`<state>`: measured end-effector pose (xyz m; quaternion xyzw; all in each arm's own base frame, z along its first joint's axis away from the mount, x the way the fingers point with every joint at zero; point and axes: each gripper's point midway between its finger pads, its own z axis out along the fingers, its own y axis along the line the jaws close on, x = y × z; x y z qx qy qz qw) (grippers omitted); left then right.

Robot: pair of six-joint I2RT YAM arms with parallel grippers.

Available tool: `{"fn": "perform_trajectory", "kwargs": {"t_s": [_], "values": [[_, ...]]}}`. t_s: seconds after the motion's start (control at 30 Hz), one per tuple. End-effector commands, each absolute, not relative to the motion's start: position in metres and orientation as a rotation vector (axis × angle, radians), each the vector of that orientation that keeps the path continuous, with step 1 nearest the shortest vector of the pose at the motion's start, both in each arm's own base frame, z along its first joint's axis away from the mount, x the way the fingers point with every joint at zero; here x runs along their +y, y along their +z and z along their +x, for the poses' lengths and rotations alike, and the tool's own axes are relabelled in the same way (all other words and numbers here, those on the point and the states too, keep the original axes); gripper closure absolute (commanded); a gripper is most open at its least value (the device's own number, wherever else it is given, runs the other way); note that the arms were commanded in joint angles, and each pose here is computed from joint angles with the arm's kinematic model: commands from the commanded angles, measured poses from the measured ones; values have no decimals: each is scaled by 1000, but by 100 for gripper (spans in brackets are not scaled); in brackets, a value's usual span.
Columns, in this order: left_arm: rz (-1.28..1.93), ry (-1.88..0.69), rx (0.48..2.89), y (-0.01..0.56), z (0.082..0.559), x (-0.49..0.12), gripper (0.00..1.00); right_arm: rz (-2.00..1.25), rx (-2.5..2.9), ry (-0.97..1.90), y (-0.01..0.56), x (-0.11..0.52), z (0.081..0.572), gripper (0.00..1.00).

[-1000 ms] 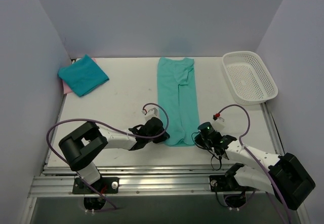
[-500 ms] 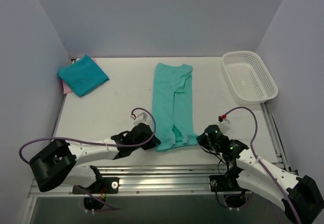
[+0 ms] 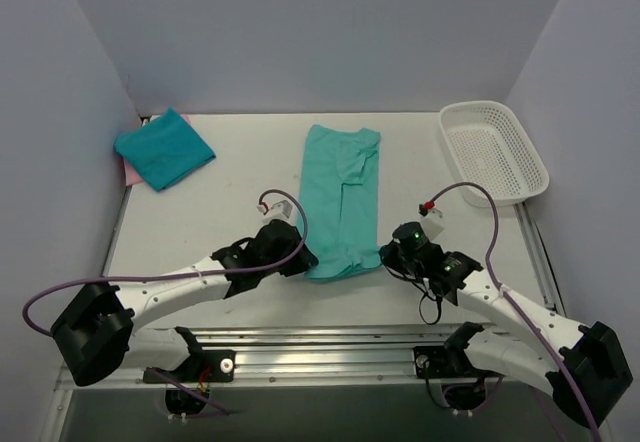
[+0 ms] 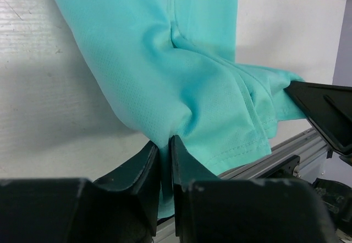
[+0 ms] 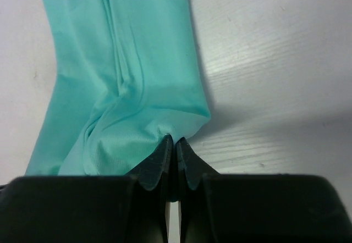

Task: Fold and stack the t-shirts
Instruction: Fold the folded rectangular tshirt in 1/3 of the way

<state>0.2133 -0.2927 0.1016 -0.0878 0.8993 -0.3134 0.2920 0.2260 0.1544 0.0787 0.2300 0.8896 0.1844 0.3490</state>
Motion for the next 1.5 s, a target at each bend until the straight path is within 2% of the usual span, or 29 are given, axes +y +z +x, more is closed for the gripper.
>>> {"fn": "perform_trajectory", "kwargs": {"t_s": [0.0, 0.27, 0.67, 0.8, 1.07, 1.47], "values": [[-201, -897, 2368, 127, 223, -297, 79, 529, 2274, 442, 102, 158, 238, 100], [-227, -972, 2357, 142, 241, -290, 73, 448, 2266, 413, 130, 172, 259, 100], [-304, -1006, 2289, 154, 327, -278, 71, 426, 2298, 243, 104, 185, 324, 100], [-334, -1042, 2291, 139, 364, -289, 72, 442, 2328, 218, 89, 196, 348, 100], [-329, -1134, 2301, 108, 416, -312, 76, 513, 2282, 239, 106, 202, 410, 100], [-360, -1145, 2306, 84, 499, -293, 76, 679, 2307, 190, 56, 175, 486, 100]]}}
